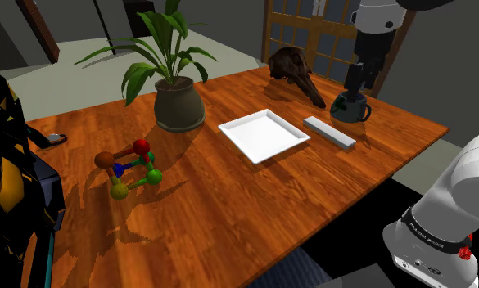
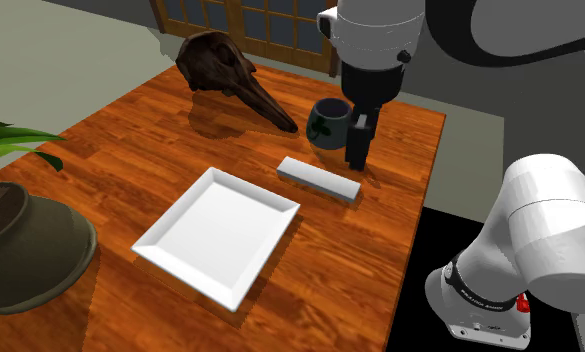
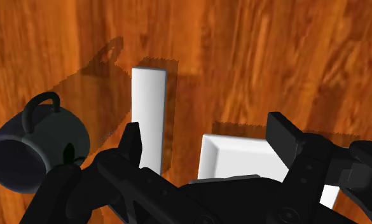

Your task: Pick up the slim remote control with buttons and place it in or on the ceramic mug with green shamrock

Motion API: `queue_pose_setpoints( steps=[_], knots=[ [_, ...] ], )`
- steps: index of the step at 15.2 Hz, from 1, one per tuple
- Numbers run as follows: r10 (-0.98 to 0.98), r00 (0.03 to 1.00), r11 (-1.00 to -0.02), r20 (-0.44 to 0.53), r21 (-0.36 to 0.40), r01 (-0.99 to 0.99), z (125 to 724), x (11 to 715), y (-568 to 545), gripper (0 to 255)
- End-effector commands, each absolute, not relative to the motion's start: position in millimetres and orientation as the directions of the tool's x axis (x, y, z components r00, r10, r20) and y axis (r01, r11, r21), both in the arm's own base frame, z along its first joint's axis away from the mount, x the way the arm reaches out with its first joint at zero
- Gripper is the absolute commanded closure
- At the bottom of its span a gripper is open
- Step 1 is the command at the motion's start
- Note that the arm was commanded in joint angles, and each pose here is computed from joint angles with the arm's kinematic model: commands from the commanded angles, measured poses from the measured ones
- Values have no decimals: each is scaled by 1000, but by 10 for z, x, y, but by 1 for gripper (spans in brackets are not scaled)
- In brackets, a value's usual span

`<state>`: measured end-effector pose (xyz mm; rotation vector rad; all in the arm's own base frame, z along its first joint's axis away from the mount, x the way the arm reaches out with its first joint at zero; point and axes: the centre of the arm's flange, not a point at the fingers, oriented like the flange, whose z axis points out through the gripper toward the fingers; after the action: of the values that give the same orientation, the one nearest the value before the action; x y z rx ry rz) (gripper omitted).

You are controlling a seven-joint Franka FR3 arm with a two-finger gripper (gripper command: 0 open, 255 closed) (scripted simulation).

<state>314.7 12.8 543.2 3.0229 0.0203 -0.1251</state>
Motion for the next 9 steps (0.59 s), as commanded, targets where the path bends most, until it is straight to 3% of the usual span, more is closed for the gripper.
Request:
queue_pose_setpoints(
  steps=[1, 9],
  knots=[
    [9, 997, -993, -83, 115, 18, 5432, 3147, 128, 0],
    [37, 998, -998, -48, 50, 40, 4600, 3490, -467, 0]
  ],
)
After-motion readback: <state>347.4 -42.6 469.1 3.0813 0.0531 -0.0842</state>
